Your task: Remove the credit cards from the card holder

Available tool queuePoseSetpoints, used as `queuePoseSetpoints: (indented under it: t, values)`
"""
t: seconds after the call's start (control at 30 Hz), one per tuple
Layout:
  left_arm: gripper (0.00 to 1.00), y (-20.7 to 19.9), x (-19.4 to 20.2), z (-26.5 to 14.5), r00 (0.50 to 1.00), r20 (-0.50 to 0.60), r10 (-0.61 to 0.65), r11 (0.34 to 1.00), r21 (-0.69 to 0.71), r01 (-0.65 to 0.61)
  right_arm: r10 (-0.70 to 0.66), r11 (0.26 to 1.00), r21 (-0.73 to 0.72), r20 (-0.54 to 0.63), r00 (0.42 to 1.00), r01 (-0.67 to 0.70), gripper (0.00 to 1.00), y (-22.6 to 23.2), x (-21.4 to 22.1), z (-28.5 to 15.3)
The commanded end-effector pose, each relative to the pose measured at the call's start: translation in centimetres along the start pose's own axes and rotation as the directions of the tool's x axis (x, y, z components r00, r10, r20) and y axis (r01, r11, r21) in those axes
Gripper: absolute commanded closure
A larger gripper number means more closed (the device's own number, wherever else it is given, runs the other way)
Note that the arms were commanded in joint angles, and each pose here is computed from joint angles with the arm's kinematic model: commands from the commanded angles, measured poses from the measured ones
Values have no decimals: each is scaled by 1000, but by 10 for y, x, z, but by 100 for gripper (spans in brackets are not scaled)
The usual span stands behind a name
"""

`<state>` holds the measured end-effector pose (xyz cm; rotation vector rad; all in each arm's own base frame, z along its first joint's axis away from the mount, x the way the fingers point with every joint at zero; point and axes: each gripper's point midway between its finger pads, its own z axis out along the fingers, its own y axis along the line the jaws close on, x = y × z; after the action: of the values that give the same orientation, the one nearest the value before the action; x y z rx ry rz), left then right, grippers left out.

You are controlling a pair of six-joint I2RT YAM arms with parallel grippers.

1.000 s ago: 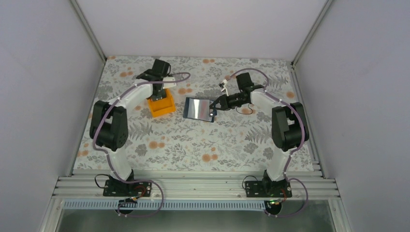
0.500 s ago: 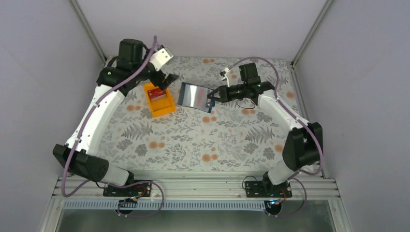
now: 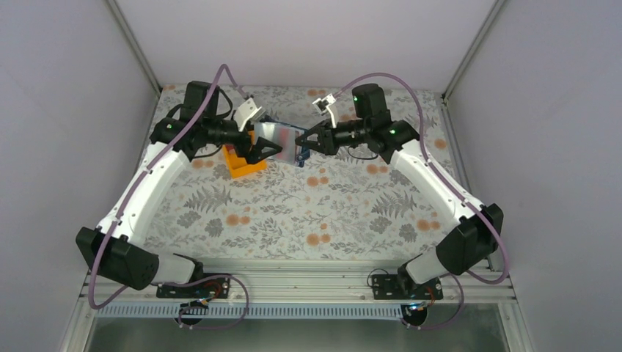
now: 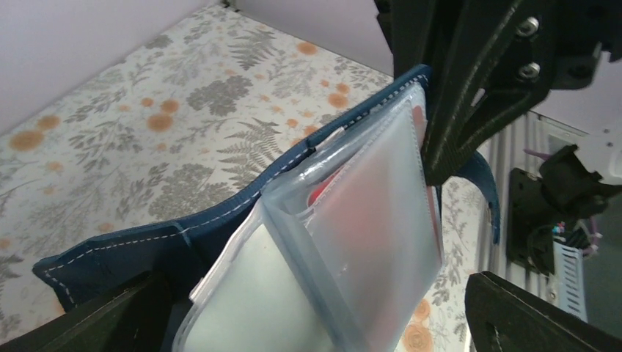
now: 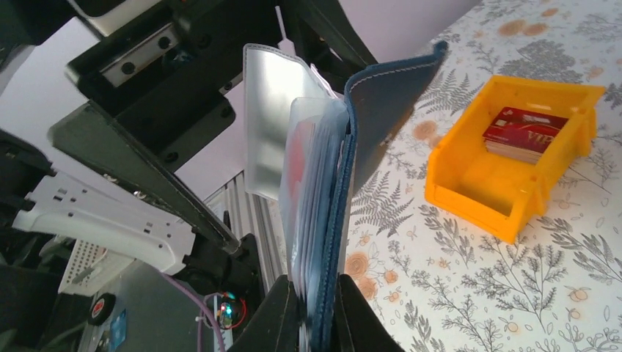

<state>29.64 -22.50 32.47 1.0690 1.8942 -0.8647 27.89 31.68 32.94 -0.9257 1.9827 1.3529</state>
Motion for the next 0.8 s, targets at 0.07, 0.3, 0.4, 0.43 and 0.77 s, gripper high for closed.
queuePoseSetpoints:
  t: [0.07,0.3,0.4,0.43,0.77]
  values:
    - [2,-42,2,-10,998,33,58,974,217,-64,-240,960,-142,32,970,242,96,47,-16,-14]
    - [0,-19,4,-27,998,26,54,986,153,-58,-367,906,-212,40,930,366,96,66,-6,-27]
    - [0,-29,3,-28,998,51,46,974,220,-56,-390,888,-238,59,919,393,96,72,-7,-29]
    - [0,-31,4,-28,997,55,44,970,237,-56,-395,885,-242,61,916,398,96,73,-7,-30]
    - [0,-19,14,-26,996,11,84,978,190,-85,-448,856,-241,92,889,457,96,79,-7,-49]
